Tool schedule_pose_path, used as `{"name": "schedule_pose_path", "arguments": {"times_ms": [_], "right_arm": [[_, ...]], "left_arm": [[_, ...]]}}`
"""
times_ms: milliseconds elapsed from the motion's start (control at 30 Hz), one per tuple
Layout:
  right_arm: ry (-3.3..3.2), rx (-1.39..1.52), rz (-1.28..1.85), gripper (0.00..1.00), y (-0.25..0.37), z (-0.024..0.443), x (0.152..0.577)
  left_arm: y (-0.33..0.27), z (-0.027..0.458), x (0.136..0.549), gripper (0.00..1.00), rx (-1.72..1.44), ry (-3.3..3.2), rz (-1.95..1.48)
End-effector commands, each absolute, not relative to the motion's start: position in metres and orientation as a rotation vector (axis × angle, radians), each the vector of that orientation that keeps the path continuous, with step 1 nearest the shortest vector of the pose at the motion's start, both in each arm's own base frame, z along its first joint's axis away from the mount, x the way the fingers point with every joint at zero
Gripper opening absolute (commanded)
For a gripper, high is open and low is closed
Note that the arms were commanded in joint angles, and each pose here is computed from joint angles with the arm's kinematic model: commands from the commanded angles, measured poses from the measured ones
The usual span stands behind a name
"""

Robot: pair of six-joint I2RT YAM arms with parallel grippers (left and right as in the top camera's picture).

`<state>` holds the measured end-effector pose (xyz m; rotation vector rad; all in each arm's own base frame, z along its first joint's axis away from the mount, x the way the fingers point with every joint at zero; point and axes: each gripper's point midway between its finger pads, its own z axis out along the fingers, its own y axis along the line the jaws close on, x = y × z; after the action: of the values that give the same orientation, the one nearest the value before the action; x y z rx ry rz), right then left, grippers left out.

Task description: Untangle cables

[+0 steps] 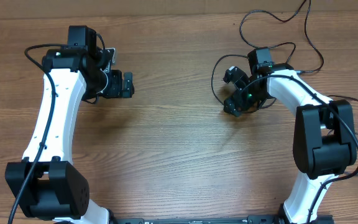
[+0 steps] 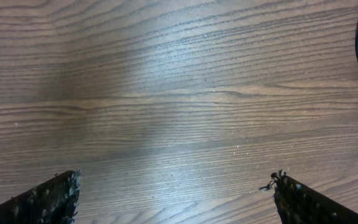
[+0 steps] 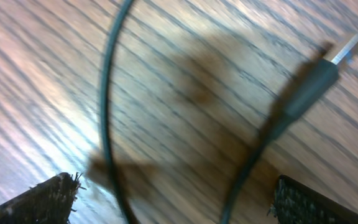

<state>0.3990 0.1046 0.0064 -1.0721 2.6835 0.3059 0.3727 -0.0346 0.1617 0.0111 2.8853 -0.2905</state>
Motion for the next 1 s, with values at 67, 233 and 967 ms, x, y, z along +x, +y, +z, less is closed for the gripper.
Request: {"name": "schedule_pose_path", "arguments": {"times_ms": [67,233,967], "right_arm": [[2.730,-1.092,0.492,1.00,0.118,-0.010,0.374],[2.764,-1.094,0.499,0.35,0.116,-0.022,0.370],[2.659,-0.983,0.859,0.04,0.161,0.077,0.395]], "left_arm": [[-0.042,0.167,0.371,1.00,0.041,2.871,-0.335],[-0.043,0.168,0.371,1.00,0.043,2.869,-0.344],[-0.043,0.168,0.373,1.00,0.045,2.861,-0.343]]}}
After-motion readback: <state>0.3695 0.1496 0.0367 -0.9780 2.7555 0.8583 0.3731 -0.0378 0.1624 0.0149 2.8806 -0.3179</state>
